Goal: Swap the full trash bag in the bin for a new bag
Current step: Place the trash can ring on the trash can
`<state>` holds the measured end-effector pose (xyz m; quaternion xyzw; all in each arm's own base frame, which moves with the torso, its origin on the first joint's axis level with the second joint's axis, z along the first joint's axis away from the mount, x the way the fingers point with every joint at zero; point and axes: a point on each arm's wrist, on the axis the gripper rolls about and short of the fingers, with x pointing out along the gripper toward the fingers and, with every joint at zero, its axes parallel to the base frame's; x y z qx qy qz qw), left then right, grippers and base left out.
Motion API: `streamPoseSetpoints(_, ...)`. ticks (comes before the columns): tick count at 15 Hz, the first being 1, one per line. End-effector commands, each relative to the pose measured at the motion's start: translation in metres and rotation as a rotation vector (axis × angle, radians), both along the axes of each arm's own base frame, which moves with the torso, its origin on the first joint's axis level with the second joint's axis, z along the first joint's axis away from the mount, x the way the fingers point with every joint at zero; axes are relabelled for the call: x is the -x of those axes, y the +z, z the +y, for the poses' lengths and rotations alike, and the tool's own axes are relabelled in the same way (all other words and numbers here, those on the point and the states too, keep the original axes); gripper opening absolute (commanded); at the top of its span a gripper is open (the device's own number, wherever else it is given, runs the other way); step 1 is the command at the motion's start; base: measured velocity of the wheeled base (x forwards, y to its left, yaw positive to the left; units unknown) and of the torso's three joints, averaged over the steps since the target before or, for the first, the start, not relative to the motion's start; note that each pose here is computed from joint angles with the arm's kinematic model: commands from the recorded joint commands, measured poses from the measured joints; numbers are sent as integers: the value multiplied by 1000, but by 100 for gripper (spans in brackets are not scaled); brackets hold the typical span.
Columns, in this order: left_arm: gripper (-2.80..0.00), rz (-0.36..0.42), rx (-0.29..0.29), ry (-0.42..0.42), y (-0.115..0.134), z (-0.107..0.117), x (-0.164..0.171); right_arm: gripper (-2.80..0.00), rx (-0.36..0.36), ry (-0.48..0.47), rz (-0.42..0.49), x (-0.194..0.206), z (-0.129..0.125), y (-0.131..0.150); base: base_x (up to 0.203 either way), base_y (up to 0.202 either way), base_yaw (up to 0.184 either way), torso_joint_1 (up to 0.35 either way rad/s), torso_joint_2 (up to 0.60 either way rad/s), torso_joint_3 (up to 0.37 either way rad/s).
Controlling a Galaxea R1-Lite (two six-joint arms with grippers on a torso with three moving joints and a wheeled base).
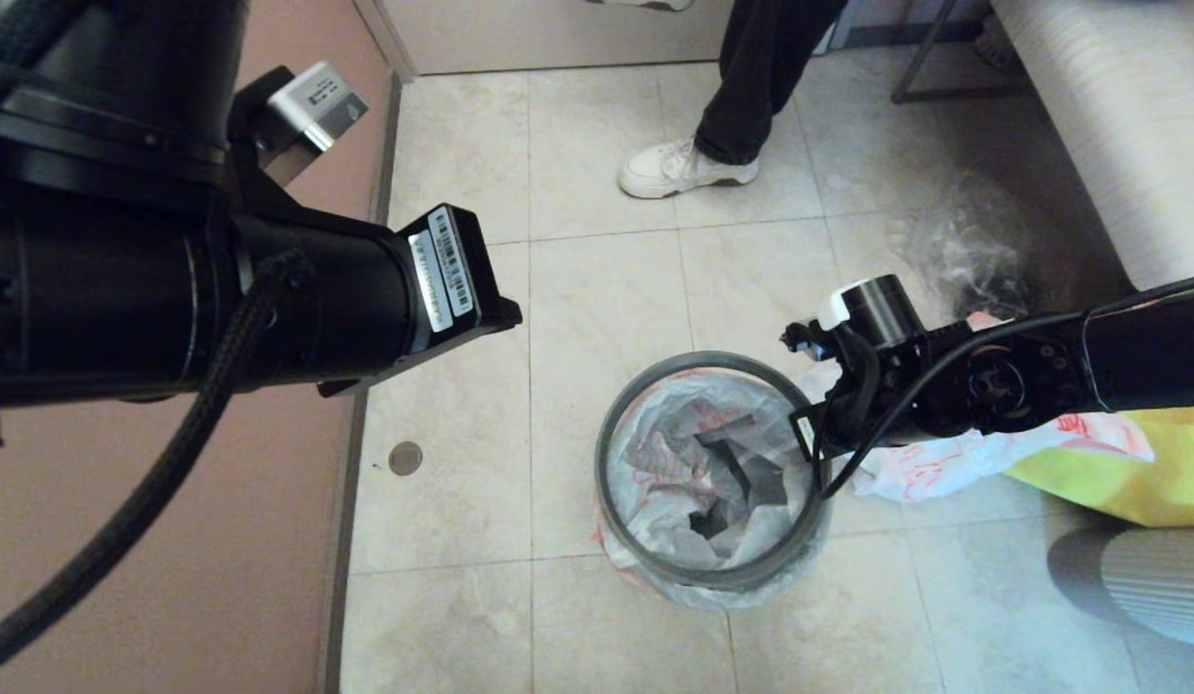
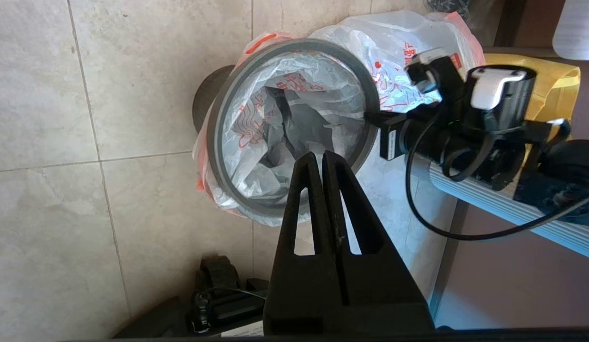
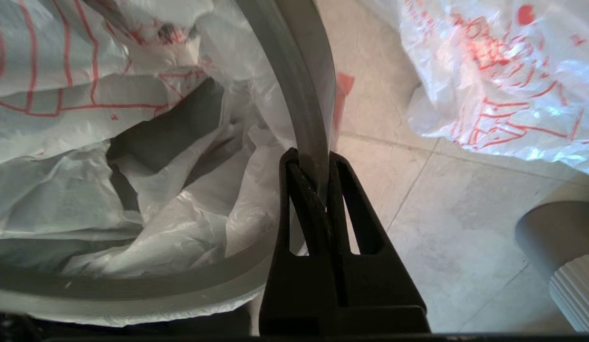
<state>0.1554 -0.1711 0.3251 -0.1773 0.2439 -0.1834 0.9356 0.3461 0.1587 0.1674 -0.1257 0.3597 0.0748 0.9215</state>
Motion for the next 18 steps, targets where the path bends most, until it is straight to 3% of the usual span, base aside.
streamPoseSetpoints(1,-280,4,-1,4,-1,0,0,-280,12,4,21,-1,2,-8,0,0,0,0,0,0)
streamPoseSetpoints(11,-280,11,-9,5,-3,-3,-3,-280,20,10,28,-9,7,-17,0,0,0,0,0,0)
streamPoseSetpoints(18,-280,10,-8,5,-3,-2,-2,-280,4,13,5,19,-4,8,0,0,0,0,0,0)
